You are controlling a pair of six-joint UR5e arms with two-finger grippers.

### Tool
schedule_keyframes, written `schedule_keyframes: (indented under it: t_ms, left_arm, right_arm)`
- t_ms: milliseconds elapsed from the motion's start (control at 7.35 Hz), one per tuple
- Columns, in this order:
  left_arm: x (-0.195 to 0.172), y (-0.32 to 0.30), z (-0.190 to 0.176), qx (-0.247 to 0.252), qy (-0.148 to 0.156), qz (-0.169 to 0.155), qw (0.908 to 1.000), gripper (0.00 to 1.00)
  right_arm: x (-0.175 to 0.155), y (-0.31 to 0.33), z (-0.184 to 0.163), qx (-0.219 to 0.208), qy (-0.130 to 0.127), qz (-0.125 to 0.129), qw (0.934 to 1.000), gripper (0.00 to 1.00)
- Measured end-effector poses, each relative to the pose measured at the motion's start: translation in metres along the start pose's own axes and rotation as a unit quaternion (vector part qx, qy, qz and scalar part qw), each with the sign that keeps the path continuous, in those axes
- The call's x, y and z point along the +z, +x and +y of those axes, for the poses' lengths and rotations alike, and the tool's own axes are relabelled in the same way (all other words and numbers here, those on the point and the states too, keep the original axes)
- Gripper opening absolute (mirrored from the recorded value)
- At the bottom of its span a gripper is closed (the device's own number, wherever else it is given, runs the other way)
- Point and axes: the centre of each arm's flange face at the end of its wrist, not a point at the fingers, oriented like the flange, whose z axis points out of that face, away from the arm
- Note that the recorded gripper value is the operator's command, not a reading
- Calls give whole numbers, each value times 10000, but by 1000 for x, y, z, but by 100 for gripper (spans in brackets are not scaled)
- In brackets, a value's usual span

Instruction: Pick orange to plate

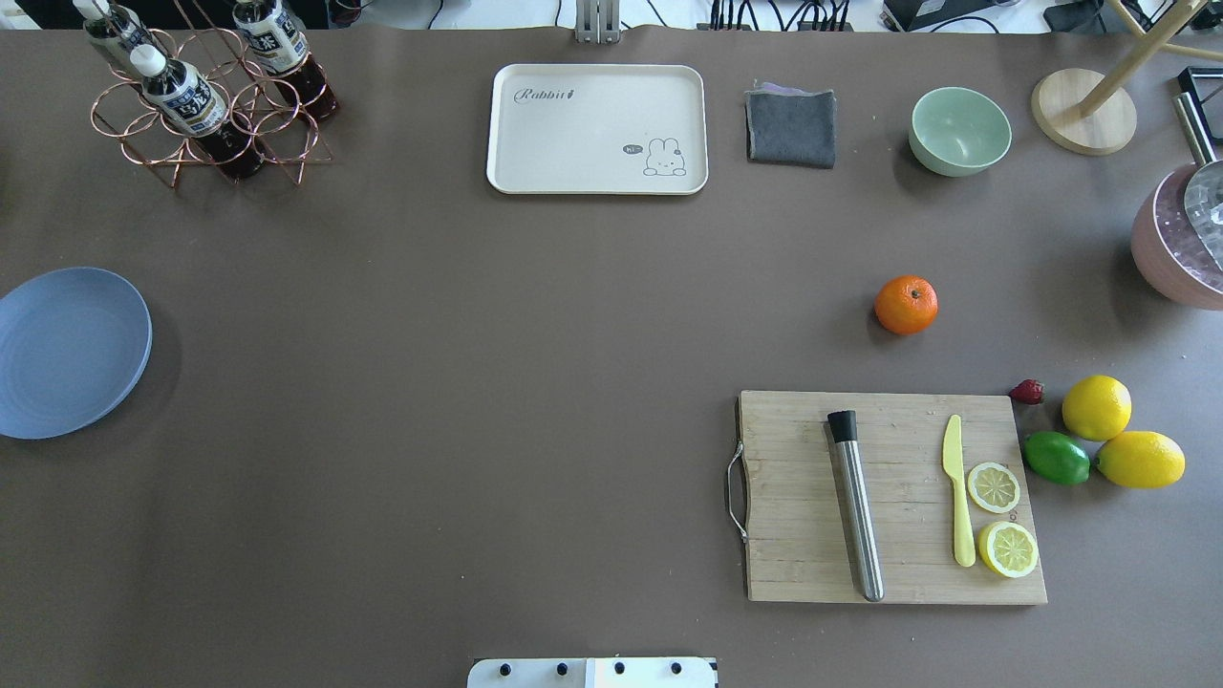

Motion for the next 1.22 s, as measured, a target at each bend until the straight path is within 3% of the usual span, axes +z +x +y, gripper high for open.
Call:
schedule_keyframes:
  t_ms: [680, 1224]
  left_arm:
    - [-6, 20, -7, -23, 66, -89, 9999, 97]
    - [34, 37, -10, 121, -142, -15, 9998, 98]
  right_arm:
    - [4, -3, -3, -16, -53, -5, 10000, 100]
    - [6, -15, -9, -134, 15, -160, 9998, 100]
